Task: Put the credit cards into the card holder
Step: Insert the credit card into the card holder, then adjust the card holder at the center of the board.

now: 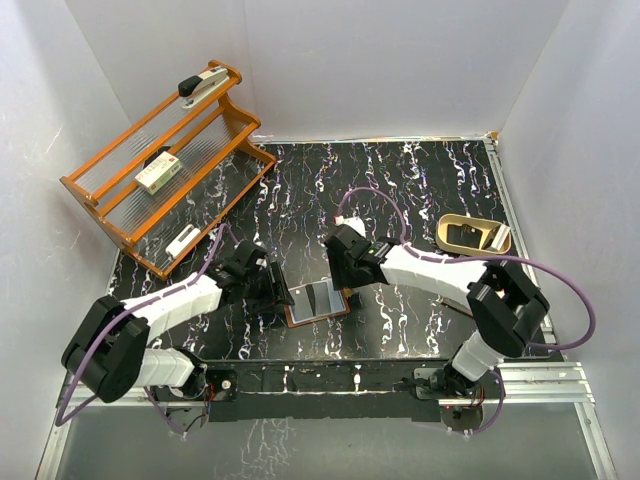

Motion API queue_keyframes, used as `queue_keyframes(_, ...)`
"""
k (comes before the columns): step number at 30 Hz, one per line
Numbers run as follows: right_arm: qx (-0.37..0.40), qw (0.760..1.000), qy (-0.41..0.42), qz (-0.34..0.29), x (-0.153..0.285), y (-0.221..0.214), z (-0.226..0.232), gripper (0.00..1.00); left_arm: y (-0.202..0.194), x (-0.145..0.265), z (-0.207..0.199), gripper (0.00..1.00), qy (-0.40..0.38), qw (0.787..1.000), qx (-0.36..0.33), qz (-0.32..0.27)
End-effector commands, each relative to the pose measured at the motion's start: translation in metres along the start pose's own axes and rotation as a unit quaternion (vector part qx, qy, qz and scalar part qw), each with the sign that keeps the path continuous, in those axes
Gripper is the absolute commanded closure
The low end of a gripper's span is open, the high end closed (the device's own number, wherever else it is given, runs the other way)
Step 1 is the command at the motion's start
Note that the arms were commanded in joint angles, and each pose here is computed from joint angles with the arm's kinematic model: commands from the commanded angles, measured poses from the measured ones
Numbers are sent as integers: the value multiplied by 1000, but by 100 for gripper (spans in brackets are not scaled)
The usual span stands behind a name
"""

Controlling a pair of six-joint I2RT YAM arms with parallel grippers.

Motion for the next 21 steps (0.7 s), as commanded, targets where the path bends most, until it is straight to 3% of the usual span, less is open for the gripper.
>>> queue_keyframes(1,11,1000,-10,-7,-12,-1,-3,45,-2,-4,0,40,-5,1000,8,6)
queue_keyframes(5,16,1000,-7,12,-26,-7,-1,55,0,-7,-3,42,-21,1000,15,10)
queue_keyframes(11,3,1000,13,26,-30,-17,-1,85,7,-1,-24,55,-96,995,23,22)
queue_keyframes(17,-18,999,39,34,-26,-27,-2,92,14,15,-44,66,-168,986,20,13)
queue_keyframes(21,-30,998,45,35,-22,-30,-3,95,16,24,-50,66,-195,981,19,10)
Point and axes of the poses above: each gripper's point midway between its finger pads, its own x axis back along the fingers, its own z axis along the line the jaws close on, y = z × x, the point moved 10 cm from there along x, back along the fingers, and after that the axes turned 3 degrees about -x, right-handed, at the moved point
